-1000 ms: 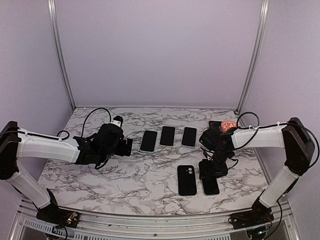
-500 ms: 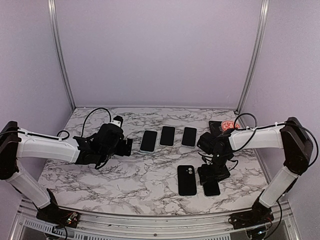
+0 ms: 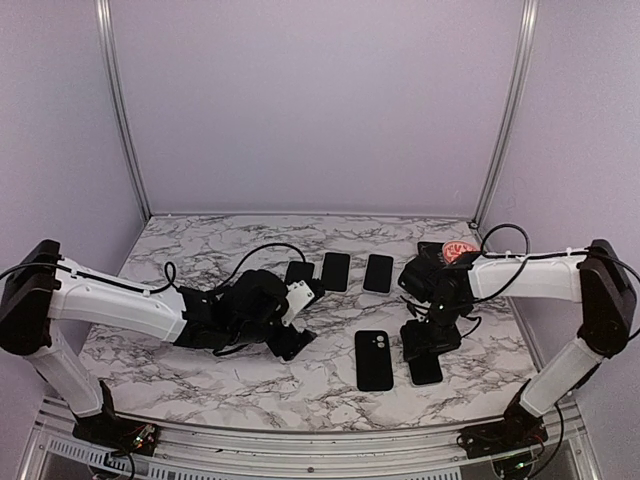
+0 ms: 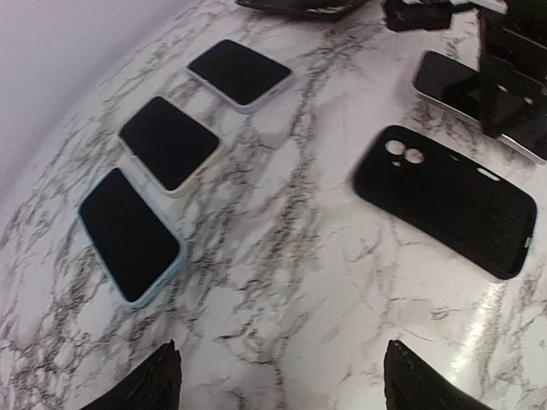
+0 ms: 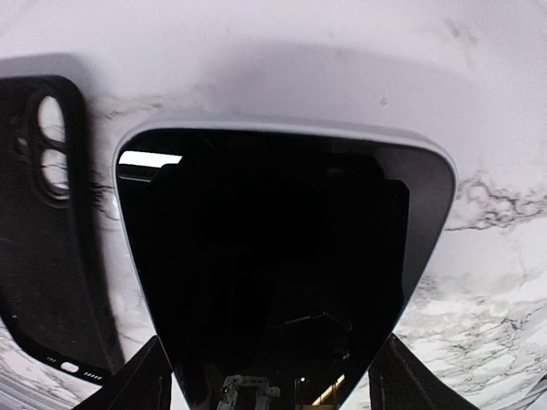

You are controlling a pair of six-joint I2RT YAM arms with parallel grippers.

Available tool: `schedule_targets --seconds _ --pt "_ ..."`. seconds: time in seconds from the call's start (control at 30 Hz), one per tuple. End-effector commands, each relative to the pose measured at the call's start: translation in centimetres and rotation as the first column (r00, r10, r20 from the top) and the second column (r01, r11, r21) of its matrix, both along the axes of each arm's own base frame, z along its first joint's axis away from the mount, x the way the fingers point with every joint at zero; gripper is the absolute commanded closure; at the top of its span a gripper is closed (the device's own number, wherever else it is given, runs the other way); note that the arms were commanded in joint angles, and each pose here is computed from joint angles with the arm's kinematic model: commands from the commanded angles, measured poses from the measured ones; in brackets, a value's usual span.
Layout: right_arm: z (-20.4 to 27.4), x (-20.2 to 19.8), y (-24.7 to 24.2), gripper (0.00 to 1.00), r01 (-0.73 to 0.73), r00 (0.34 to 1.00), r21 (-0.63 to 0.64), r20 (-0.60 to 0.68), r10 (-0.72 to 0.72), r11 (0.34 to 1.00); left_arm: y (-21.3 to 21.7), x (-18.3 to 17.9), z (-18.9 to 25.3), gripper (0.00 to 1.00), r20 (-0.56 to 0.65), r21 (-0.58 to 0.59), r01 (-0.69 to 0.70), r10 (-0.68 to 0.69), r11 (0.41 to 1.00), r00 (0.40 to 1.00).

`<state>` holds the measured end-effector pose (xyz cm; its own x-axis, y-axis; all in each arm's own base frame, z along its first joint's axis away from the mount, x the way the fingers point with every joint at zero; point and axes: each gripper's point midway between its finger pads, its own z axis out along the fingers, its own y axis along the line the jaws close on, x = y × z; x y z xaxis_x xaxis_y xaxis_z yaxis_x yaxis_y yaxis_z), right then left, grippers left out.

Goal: Put the phone into the phone case

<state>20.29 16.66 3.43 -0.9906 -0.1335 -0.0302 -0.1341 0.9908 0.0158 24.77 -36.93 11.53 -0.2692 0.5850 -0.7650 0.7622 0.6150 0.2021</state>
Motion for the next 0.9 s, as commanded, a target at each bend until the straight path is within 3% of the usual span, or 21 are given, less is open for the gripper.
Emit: schedule_targets --seconds 0.0,0.13,0.33,0.47,0.73,0.87 --pt "5.2 3.9 2.1 0.63 0.030 0.967 0.134 0.246 -0.063 0.991 -4.7 -5.8 -3.3 0.27 -0.121 0.050 0.358 -0.350 0.932 0.929" --pt "6.0 5.0 3.7 0.63 0.022 0.942 0.227 0.321 -0.096 0.974 -6.7 -7.3 -5.2 0.38 -0.175 0.105 0.425 -0.404 0.899 0.898" --pt "2.8 5.7 1.5 0.63 0.028 0.957 0.018 0.289 -0.032 0.999 -6.9 -6.6 -7.4 0.44 -0.167 0.210 0.398 -0.368 0.893 0.915" --pt "1.1 6.5 2.9 0.65 -0.003 0.962 0.028 0.272 -0.005 1.000 -6.7 -7.1 -9.0 0.47 -0.183 0.261 0.408 -0.370 0.875 0.911" --pt "1.8 8.0 9.8 0.67 -0.131 0.953 0.158 0.293 0.080 0.979 -6.0 -8.3 -9.7 0.49 -0.209 0.224 0.428 -0.386 0.875 0.899" --pt "2.8 8.8 10.8 0.67 -0.150 0.945 0.164 0.312 0.093 0.975 -6.9 -8.5 -10.6 0.50 -0.205 0.177 0.439 -0.404 0.881 0.892"
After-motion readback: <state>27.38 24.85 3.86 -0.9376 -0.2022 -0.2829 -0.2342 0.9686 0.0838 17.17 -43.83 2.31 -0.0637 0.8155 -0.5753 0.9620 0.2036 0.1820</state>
